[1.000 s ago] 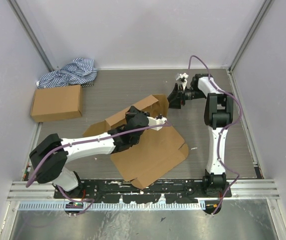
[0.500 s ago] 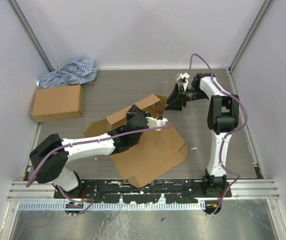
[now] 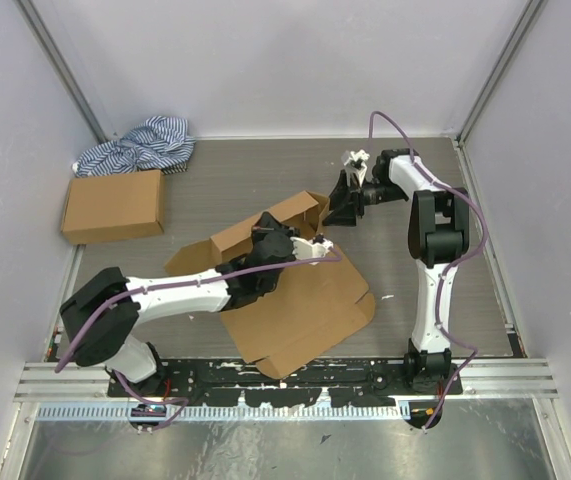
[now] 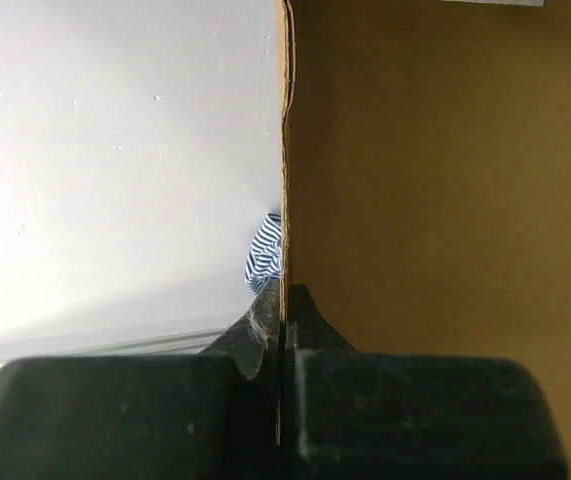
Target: Fold the paper box
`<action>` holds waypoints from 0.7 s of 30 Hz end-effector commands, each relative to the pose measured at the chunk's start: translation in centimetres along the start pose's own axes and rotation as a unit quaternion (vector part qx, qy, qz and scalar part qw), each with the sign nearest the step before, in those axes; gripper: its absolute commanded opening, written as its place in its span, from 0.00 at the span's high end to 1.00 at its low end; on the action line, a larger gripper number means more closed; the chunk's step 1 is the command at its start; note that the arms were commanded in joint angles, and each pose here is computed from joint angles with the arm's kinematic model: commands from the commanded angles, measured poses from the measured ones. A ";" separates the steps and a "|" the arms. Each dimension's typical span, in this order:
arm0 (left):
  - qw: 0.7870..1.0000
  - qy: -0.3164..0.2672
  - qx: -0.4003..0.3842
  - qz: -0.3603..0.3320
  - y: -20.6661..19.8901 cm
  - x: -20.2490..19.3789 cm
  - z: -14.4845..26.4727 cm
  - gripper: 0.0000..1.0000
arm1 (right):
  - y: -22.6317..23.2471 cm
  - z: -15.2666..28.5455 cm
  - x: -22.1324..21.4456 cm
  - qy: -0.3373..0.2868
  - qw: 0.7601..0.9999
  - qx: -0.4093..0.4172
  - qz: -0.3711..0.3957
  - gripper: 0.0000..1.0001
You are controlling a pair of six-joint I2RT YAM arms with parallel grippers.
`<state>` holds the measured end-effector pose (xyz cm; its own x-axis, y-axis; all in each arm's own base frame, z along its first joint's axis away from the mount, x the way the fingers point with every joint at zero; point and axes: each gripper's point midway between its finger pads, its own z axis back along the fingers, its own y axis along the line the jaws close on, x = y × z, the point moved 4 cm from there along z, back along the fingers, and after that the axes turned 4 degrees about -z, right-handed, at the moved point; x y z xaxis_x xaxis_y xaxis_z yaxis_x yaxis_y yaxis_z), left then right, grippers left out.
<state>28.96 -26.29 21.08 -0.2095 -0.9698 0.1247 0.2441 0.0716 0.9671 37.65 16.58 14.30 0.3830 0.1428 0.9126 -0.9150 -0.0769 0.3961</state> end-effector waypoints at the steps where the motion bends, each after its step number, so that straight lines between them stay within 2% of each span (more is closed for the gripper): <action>1: 1.000 0.003 0.013 0.006 1.1 1.0 -0.5 1.00 | 0.2 -0.7 0.6 -0.021 1.000 0.008 0.010 0.36; 10: 1.000 0.012 0.022 0.005 1.2 1.4 -0.7 0.99 | -0.5 -1.3 0.6 -0.020 1.000 0.014 -0.001 0.38; 15: 0.999 0.021 0.026 0.009 1.3 1.4 -0.8 0.94 | -1.5 -2.5 0.6 0.002 1.000 0.026 -0.014 0.50; 21: 0.999 0.028 0.030 0.014 1.4 1.7 -1.0 0.93 | -1.5 -2.9 0.4 -0.005 0.999 0.031 -0.023 0.57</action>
<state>29.61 -26.80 21.14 -0.1402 -0.9858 0.0924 0.2171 0.0604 0.9743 38.85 18.85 12.71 0.4186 0.1524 0.8953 -0.8919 -0.1168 0.4369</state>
